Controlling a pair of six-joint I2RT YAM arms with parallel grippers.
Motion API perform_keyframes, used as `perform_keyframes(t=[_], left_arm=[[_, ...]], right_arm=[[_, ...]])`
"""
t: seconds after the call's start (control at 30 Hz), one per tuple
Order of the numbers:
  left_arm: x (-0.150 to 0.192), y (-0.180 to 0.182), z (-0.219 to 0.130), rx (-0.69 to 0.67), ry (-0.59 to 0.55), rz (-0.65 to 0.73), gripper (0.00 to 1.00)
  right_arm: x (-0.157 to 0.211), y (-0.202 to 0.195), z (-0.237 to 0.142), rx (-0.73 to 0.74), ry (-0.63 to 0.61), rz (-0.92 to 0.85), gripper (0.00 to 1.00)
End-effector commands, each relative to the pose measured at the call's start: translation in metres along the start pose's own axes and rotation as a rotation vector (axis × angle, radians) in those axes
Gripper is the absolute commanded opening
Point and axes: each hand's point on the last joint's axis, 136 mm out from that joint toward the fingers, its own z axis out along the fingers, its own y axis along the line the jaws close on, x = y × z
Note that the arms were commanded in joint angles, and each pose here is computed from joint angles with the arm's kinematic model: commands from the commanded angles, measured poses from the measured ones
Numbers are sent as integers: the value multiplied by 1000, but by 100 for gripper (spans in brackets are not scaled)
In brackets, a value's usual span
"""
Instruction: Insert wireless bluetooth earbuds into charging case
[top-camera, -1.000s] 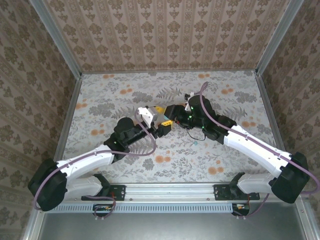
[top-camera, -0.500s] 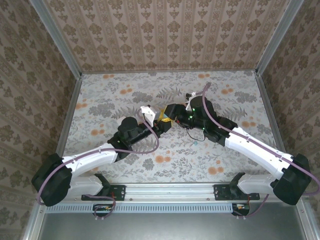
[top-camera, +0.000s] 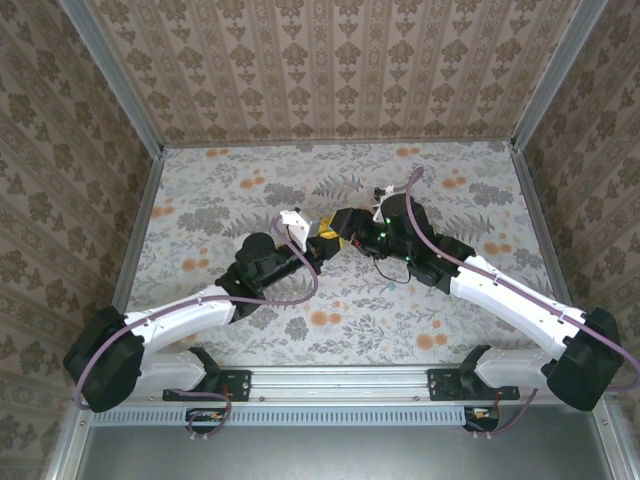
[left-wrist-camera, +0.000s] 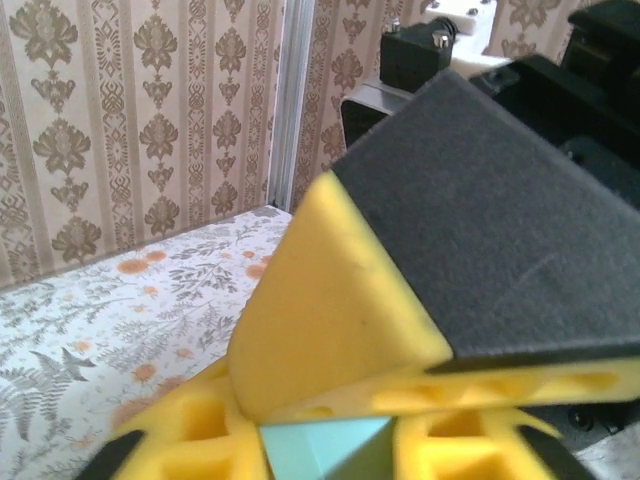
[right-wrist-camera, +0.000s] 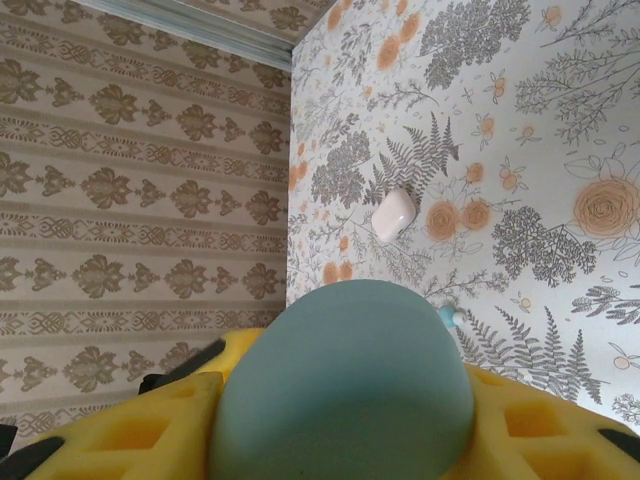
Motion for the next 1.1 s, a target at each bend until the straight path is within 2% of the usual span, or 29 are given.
perform_keyframes(t=[0.0,0.13,0.33,0.43,0.63,0.83,1.07], left_arm=[[-21,-4,1,16,-49,62,11],[-10,-7,-7,30,3,190,9],[1,-27,-29,148,29,503,3],[-1,-35,-35,196,40,587,0],[-7,-49,-44,317,84,644,0],[-16,-54,-49,341,80,676,0],[-22,-57,-48,357,81,690,0]], right_arm=[[3,11,-10,-19,17,-27,56],[-4,13,-27,8,42,-66,68],[-15,19,-56,-51,124,-87,72],[-7,29,-60,-106,196,-215,73],[18,30,-62,-98,390,-358,74],[30,21,-67,-22,448,-446,74],[47,14,-57,15,503,-433,75]])
